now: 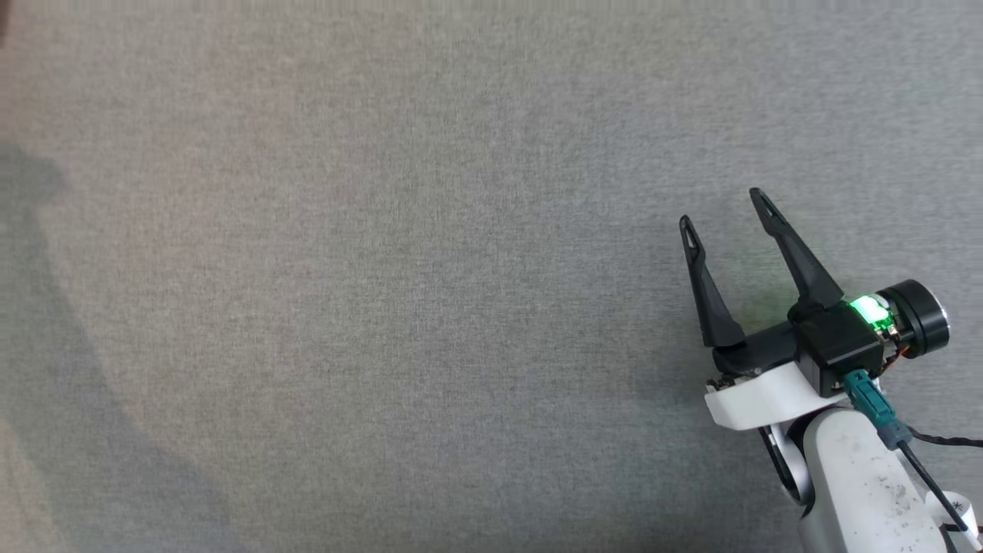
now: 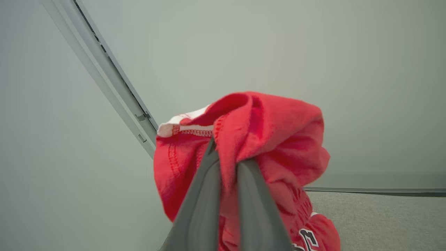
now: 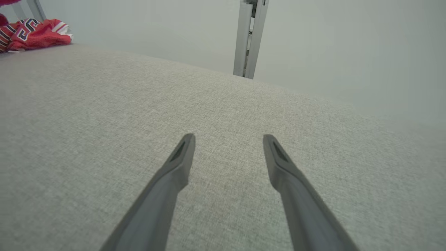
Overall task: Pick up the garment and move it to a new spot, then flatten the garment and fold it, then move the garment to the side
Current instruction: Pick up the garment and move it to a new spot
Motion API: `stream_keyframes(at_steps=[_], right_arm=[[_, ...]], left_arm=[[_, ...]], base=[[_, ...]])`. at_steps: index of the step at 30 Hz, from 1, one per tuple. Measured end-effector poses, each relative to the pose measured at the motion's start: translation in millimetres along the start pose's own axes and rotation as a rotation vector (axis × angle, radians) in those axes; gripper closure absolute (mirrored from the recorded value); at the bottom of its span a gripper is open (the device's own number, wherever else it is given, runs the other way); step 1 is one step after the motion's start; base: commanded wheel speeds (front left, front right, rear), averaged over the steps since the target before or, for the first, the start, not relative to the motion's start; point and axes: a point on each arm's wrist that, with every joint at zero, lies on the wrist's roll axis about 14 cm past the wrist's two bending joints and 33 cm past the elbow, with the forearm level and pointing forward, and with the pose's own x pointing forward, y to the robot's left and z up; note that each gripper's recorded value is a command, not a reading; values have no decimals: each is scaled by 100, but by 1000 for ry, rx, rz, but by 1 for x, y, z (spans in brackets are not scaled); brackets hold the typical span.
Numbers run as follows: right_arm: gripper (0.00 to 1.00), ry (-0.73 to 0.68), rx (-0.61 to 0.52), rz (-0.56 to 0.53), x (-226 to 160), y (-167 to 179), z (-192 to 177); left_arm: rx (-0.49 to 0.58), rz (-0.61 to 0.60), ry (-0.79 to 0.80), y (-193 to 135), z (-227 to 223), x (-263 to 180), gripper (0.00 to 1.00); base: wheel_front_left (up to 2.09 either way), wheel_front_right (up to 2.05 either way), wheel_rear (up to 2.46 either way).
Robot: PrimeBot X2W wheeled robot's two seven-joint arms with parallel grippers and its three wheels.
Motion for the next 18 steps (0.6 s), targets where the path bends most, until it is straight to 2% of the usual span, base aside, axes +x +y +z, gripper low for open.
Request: stream_keyframes(at_steps=[8,11,18], right_arm=[[0,-40,19,-55,-30,-11,34],[0,-52,17,-83,-45,-16,45],[0,-109,2,-168,-79,-35,76]], left_arm=[[-16,-142,-163,-39,86,-13,100],[-41,-222,-211,-70,112,-25,100],[-138,-457,-320,-164,165,-71,100]], base=[[0,0,0],[0,0,0],[0,0,0]])
